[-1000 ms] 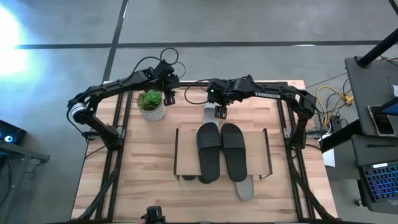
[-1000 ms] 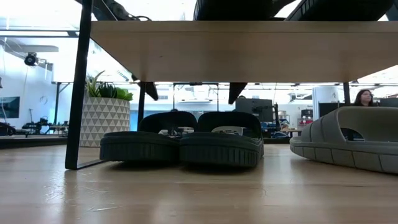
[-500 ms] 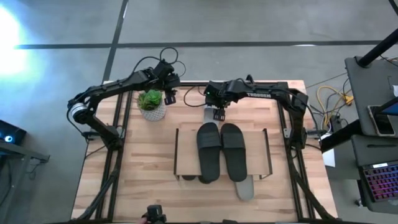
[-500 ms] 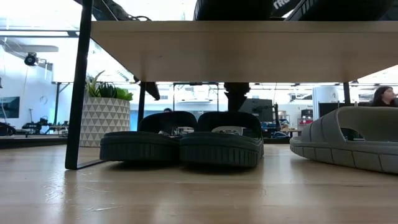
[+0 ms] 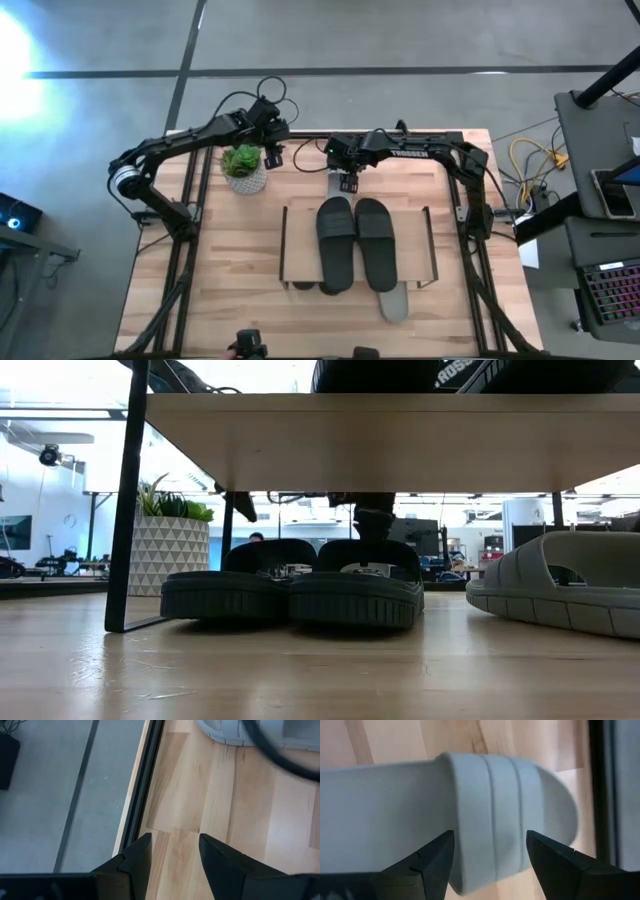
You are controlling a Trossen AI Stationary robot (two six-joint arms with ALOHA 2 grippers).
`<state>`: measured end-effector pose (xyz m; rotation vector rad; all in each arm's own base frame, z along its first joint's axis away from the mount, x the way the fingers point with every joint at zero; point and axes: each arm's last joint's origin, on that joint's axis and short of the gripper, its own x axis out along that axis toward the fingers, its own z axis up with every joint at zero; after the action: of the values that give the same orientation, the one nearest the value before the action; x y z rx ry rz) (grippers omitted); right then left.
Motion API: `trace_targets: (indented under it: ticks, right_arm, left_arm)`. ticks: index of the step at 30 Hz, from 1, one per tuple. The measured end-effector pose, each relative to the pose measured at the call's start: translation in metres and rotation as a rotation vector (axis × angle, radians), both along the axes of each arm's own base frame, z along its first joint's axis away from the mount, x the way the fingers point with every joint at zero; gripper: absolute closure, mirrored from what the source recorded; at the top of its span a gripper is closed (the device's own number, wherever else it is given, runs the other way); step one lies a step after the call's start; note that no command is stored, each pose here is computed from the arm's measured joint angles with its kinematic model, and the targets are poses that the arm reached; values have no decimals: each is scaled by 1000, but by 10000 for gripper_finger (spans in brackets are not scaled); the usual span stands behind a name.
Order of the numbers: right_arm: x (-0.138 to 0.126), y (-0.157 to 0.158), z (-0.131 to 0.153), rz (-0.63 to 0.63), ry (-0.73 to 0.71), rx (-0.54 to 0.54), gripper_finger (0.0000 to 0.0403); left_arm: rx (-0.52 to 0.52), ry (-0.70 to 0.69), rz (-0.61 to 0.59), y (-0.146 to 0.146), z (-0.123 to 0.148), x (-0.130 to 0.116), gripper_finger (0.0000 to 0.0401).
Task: Pick and place slides into the shelf
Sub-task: Put the gray slide under the shelf
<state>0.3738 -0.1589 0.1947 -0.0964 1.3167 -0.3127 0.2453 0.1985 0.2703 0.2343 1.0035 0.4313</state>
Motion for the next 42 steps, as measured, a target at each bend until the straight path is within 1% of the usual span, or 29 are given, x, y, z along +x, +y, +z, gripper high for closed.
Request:
trace_targets:
  ticks: [6,8,10,13,19,21,28,33,36,40,42]
  right_arm:
    - [2,-5,-12,12,28,-7,165]
    - [2,-7,-12,2,39,-50,172]
    - [2,-10,-10,-18,40,-109,188]
    - [-1,-16,-7,-40,44,-135,230]
    - [-7,-26,-7,-82,48,-131,348]
    - [-8,-29,-7,-95,47,-136,380]
    - [-11,-36,-5,-144,39,-154,392]
    - [-11,-37,7,-138,25,-180,393]
    - [-13,-41,26,-139,8,-250,393]
    - [-18,-46,58,-185,-51,-331,394]
    - [-22,-46,78,-217,-101,-352,394]
  left_arm:
    - [7,-8,0,1,1,1,251]
    - [7,-8,0,1,1,1,251]
    - [7,-8,0,1,1,1,251]
    - [6,-8,0,1,1,1,251]
    - [9,-11,0,1,1,1,251]
    - [9,-11,0,1,1,1,251]
    - [8,-12,1,1,1,1,251]
    - [8,-12,1,1,1,1,251]
    - [8,-12,1,1,1,1,251]
    - [8,-13,2,1,1,1,251]
    - [8,-14,2,1,1,1,251]
